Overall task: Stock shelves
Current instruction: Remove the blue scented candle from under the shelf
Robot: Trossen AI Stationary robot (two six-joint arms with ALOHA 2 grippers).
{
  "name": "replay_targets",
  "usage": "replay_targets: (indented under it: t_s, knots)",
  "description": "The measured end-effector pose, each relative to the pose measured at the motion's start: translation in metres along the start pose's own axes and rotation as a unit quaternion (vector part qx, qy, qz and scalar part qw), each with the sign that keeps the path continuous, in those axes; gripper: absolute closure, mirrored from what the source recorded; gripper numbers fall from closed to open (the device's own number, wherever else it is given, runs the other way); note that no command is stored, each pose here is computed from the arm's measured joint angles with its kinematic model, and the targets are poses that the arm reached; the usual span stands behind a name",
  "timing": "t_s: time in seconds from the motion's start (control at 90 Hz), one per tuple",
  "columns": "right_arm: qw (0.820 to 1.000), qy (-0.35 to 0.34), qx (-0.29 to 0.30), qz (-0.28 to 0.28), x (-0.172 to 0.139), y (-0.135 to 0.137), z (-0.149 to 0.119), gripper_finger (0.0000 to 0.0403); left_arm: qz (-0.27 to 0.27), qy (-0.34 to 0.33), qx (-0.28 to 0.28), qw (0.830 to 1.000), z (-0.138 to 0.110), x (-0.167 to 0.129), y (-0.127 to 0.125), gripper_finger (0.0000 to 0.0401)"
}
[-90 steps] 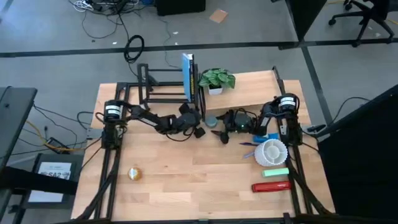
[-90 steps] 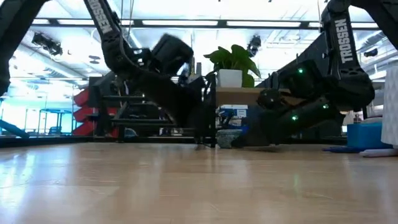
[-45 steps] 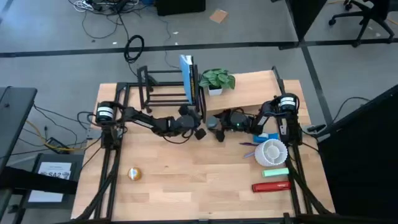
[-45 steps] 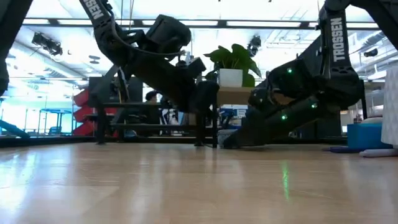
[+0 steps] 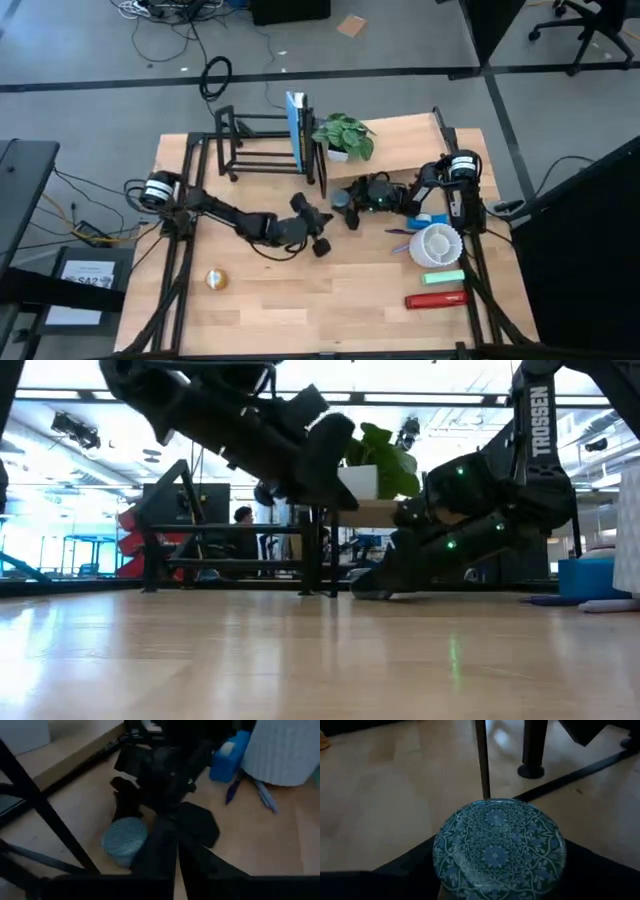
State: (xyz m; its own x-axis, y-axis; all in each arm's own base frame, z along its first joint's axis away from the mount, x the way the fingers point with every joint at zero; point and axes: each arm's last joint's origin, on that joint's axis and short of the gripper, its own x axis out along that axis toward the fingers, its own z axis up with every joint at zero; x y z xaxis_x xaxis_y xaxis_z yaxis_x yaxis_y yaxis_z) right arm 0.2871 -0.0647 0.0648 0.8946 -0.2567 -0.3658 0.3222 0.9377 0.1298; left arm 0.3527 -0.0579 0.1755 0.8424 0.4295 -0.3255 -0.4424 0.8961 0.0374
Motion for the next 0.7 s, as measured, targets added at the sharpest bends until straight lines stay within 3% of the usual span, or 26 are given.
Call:
replay_targets:
  t_s: [0.3, 0.7]
  knots:
    - [0.999, 0.015, 0.036, 0.019, -0.008, 0.022, -0.01, 0.014, 0.034, 0.022, -0.005, 0.999, -0.007, 0.004, 0.006, 0.0401]
    - [0.998, 0.016, 0.043, 0.042, -0.031, 0.067, -0.01, 0.014, 0.111, 0.042, -0.007, 0.993, -0.036, 0.051, 0.047, 0.0401]
